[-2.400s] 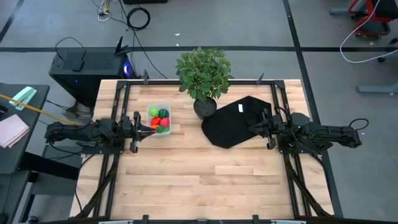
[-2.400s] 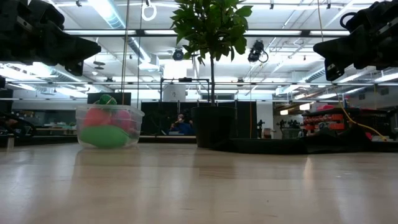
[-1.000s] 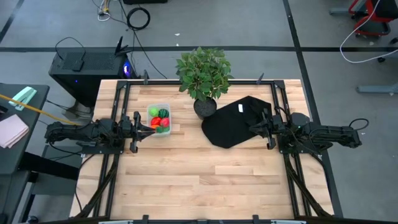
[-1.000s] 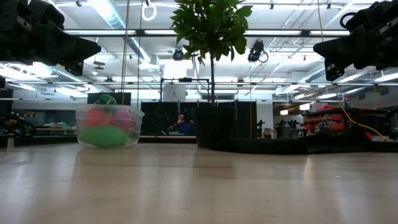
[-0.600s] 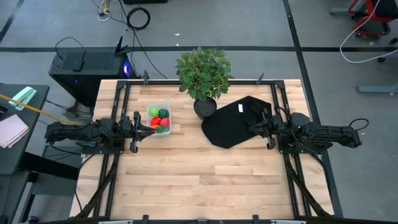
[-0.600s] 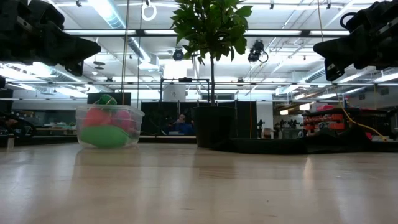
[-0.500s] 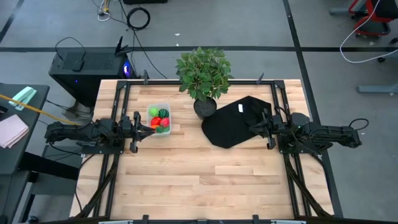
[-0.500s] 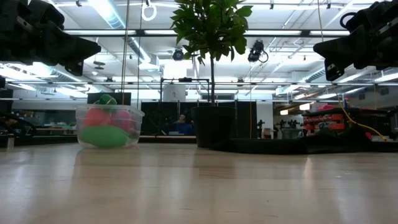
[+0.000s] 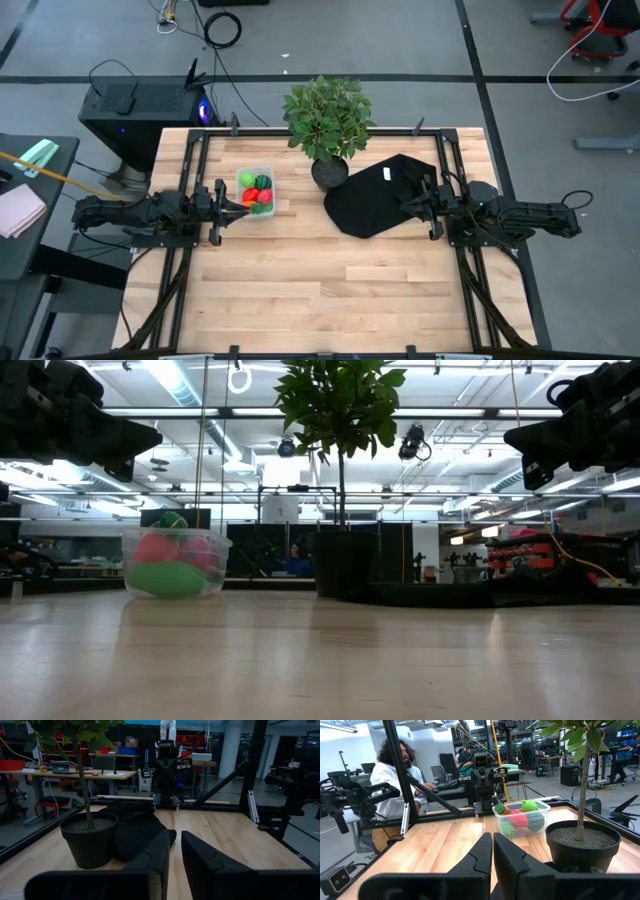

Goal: Pick and placing Produce into tupperware
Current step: Return to Home Position

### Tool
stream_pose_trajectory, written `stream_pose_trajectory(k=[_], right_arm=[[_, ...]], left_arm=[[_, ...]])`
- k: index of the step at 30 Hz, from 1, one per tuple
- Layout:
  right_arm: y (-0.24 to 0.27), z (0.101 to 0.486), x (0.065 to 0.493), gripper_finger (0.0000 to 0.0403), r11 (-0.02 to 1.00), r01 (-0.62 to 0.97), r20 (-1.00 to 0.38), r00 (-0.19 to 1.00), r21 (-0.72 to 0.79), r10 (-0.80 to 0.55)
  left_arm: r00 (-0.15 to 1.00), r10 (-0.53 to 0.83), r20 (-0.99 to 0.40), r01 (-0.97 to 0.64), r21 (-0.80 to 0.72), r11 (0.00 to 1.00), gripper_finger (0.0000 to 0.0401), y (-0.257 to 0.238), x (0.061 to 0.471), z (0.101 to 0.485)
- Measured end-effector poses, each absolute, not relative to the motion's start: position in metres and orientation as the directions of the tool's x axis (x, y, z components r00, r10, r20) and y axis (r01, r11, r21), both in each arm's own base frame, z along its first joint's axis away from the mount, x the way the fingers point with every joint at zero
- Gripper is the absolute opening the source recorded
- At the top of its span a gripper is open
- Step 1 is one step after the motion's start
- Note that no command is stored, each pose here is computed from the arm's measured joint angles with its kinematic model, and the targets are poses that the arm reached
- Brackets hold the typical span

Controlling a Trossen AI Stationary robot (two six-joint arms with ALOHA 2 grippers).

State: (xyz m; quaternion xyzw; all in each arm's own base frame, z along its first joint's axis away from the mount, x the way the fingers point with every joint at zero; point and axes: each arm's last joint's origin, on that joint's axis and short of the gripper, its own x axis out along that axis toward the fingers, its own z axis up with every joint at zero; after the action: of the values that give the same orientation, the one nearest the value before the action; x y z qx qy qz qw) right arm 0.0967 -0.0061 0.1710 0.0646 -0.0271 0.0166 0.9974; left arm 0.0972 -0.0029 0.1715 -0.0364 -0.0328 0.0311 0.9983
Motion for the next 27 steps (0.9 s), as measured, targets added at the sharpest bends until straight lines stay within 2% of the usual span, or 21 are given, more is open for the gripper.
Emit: stream_pose_trajectory(k=[27], right_arm=[[-0.0061,0.171,0.0967,0.0023,0.991,-0.037,0.056,0.998,0.128,0.03]], left_arm=[[0.996,0.065,0.063,-0.06,-0.075,0.995,0.0056,-0.0029,0.0972,0.1715]])
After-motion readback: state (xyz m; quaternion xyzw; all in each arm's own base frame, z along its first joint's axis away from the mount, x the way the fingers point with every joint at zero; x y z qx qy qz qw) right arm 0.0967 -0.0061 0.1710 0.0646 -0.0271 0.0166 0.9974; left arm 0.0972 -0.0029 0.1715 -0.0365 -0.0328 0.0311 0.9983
